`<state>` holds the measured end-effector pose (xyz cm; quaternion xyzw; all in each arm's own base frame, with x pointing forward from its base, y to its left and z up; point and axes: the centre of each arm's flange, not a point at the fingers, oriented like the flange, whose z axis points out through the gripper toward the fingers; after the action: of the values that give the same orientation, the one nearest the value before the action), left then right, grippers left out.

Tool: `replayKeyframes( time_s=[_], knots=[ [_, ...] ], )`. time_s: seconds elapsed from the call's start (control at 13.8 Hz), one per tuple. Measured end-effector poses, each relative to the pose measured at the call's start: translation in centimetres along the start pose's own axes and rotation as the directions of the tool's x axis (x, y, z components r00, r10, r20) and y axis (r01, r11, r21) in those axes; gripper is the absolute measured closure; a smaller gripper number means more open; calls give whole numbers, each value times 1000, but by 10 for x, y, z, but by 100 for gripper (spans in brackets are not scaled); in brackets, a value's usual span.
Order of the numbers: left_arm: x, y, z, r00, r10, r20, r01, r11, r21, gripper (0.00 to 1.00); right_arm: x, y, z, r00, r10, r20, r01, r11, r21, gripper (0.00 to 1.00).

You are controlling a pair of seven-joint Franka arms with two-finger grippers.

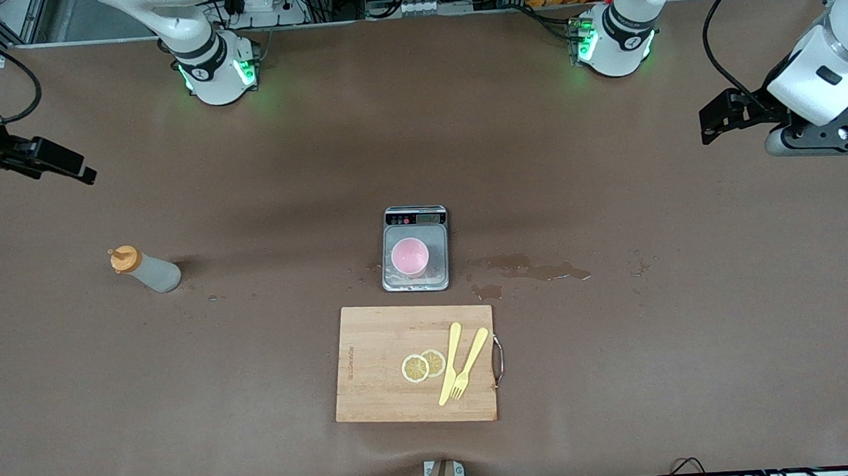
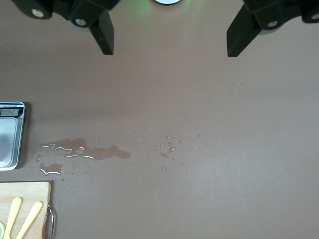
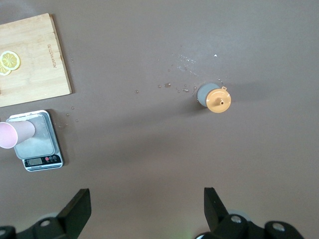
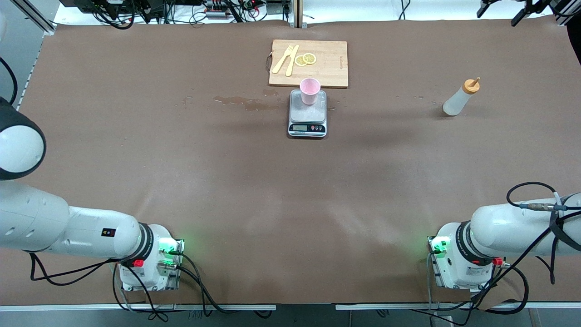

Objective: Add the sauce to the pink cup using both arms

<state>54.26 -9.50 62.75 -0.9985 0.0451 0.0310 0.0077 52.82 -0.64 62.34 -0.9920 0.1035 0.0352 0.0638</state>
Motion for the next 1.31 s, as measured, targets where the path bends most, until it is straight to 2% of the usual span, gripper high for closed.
replayKeyframes(
  time_s=[0.15, 0.36, 0.58, 0.8, 1.31],
  knots=[
    [0, 0, 0, 1000, 0, 0, 0, 1000, 0, 0, 1, 0, -5, 1000, -10, -19, 10, 1000, -2, 0],
    [0, 0, 0, 1000, 0, 0, 0, 1000, 0, 0, 4, -3, -13, 998, -39, -46, 37, 998, -52, 0],
    [0, 0, 0, 1000, 0, 0, 0, 1000, 0, 0, 5, -9, -11, 994, -106, -41, 103, 992, -77, 0],
    [0, 0, 0, 1000, 0, 0, 0, 1000, 0, 0, 7, -9, -10, 978, -207, -35, 201, 971, -128, 0],
    [2, 0, 3, 1000, 0, 5, 0, 1000, 0, 0, 7, -12, -13, 973, -224, -49, 216, 967, -135, 0]
  ],
)
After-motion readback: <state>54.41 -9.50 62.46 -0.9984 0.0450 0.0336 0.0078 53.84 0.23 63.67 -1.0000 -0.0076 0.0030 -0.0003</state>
